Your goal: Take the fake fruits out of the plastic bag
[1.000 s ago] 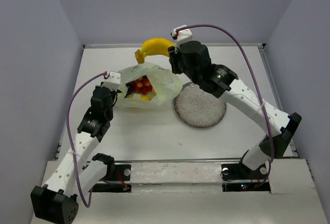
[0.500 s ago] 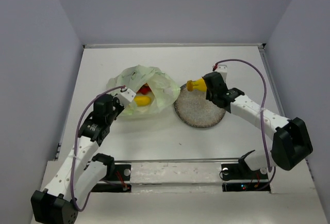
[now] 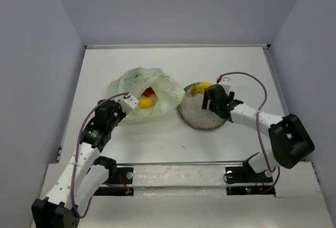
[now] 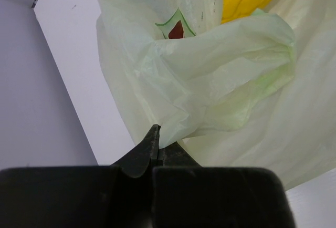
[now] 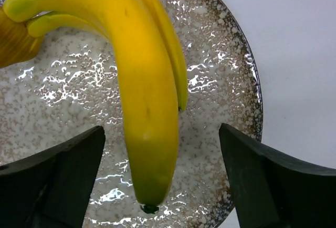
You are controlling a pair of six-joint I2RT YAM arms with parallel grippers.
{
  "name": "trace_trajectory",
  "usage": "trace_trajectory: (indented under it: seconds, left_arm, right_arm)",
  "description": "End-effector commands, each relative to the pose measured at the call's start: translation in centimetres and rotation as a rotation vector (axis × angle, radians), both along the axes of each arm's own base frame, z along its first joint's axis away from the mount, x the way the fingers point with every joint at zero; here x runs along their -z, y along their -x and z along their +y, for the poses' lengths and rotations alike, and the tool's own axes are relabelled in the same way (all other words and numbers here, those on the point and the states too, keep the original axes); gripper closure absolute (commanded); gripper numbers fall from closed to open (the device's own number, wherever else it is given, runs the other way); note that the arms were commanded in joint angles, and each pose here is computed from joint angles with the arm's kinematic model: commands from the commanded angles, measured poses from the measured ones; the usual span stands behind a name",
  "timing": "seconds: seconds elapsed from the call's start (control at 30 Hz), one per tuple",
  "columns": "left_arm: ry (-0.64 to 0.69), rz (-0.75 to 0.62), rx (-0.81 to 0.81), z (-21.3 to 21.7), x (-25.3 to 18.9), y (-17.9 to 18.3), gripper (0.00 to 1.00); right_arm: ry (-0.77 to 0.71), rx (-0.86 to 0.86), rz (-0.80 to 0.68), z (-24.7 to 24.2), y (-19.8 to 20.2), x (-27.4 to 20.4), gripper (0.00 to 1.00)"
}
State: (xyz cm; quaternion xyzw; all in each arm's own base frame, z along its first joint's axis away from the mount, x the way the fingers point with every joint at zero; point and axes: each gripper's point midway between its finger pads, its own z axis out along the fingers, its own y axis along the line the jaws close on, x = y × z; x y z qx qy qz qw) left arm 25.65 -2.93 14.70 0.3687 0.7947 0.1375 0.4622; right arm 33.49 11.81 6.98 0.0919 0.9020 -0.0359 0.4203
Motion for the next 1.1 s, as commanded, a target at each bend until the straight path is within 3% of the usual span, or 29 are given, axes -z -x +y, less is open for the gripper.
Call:
trace_trajectory:
  seconds: [0.0, 0.17, 0.3, 0.43, 0.53, 0.57, 0.6, 0.67, 0.73, 0.9, 1.07]
  left_arm:
    - [0.009, -0.017, 0.004, -0.2, -0.3, -0.2, 0.98]
    - [0.011, -0.019, -0.005, 0.0, -0.2, -0.2, 0.97]
    - [0.016, -0.021, -0.010, 0.0, -0.2, -0.1, 0.97]
    - [0.006, -0.024, -0.021, 0.3, 0.0, 0.0, 0.97]
    - [0.009, -0.028, -0.040, 0.5, 0.0, -0.1, 0.97]
    - [0.012, -0.031, -0.045, 0.6, -0.2, -0.1, 0.97]
    - [0.016, -0.028, -0.053, 0.6, -0.1, 0.0, 0.97]
    - [0.016, -0.029, -0.062, 0.8, -0.1, 0.2, 0.97]
    - [0.018, -0.034, -0.088, 1.2, 0.0, 0.3, 0.97]
    - [0.034, -0.058, -0.151, 1.9, -0.3, 0.2, 0.97]
    - [0.058, -0.054, -0.213, 2.3, 0.3, 0.1, 0.97]
  right_arm:
    - [-0.037, -0.050, -0.061, 0.7, -0.2, -2.7, 0.00]
    - [-0.015, -0.063, -0.081, -0.5, 1.4, -7.2, 0.00]
    - [-0.049, -0.158, -0.197, -0.1, 1.8, -14.3, 0.00]
    - [-0.124, -0.497, -0.324, 8.6, 0.9, -22.4, 0.00]
    - [-0.138, -0.736, -0.319, 16.8, 1.6, -23.9, 0.00]
    - [-0.116, -0.813, -0.258, 20.0, 0.8, -21.5, 0.00]
    - [-0.204, -0.948, -0.274, 23.4, 1.6, -23.7, 0.01]
    - [-0.336, -1.142, -0.154, 29.0, 3.0, -20.9, 0.03]
    - [-0.419, -1.228, -0.134, 31.7, 3.2, -21.6, 0.15]
    - [-0.413, -1.257, -0.008, 33.8, 2.9, -15.9, 0.50]
    - [-0.228, -1.194, 0.100, 33.2, 3.0, -7.6, 0.60]
